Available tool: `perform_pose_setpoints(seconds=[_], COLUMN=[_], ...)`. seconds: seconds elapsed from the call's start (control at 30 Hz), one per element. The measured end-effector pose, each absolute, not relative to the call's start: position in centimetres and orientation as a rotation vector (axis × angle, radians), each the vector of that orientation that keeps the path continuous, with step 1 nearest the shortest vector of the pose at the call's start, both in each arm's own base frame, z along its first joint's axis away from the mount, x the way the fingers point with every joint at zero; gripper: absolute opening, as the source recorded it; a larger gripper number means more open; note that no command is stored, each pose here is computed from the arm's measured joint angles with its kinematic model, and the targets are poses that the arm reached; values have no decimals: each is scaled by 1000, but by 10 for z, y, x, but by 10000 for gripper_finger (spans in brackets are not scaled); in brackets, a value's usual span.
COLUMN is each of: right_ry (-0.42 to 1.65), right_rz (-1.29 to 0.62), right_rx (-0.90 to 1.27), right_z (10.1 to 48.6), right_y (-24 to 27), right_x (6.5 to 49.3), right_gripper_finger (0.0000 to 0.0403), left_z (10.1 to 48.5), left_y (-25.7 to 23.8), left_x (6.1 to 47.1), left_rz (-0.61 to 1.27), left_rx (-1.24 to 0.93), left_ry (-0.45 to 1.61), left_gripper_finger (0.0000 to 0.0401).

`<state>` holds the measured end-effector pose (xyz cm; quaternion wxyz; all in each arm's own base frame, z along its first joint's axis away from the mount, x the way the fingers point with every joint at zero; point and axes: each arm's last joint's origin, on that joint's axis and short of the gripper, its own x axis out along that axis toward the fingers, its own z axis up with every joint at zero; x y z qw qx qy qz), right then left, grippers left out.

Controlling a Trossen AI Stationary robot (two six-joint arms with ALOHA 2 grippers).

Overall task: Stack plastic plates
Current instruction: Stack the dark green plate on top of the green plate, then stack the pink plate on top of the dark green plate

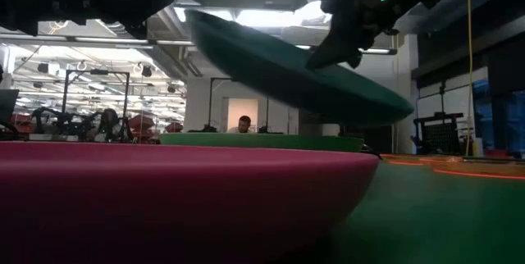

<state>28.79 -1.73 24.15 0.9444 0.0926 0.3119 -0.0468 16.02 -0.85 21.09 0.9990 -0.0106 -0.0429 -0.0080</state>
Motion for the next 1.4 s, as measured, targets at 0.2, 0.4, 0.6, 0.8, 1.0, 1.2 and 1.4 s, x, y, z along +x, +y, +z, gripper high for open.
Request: perform_pose_setpoints(seconds=[0.2, 0.4, 0.6, 0.8, 1.0, 1.2, 1.4], right_ry=[633, 644, 641, 670, 661, 674, 714], right_rz=[-137, -187, -193, -142, -170, -219, -181], right_rx=[203, 217, 269, 313, 312, 145, 23], right_z=[227, 209, 194, 185, 186, 191, 224], right_y=[-30, -49, -67, -71, -71, -74, -63], right_x=[301, 311, 319, 320, 320, 319, 317], right_gripper_finger=[0, 0, 0, 3, 53, 151, 201], left_z=[207, 207, 206, 207, 207, 207, 206], left_y=[-9, -8, -7, -7, -7, -8, -8], left_x=[163, 168, 169, 169, 169, 169, 169], left_rz=[-29, -14, -6, -7, -7, -38, -32], left_rx=[-20, -21, -21, -28, -23, -20, -20], left_ry=[-59, -83, -85, -90, -90, -89, -85], left_gripper_finger=[85, 85, 85, 85, 85, 85, 85])
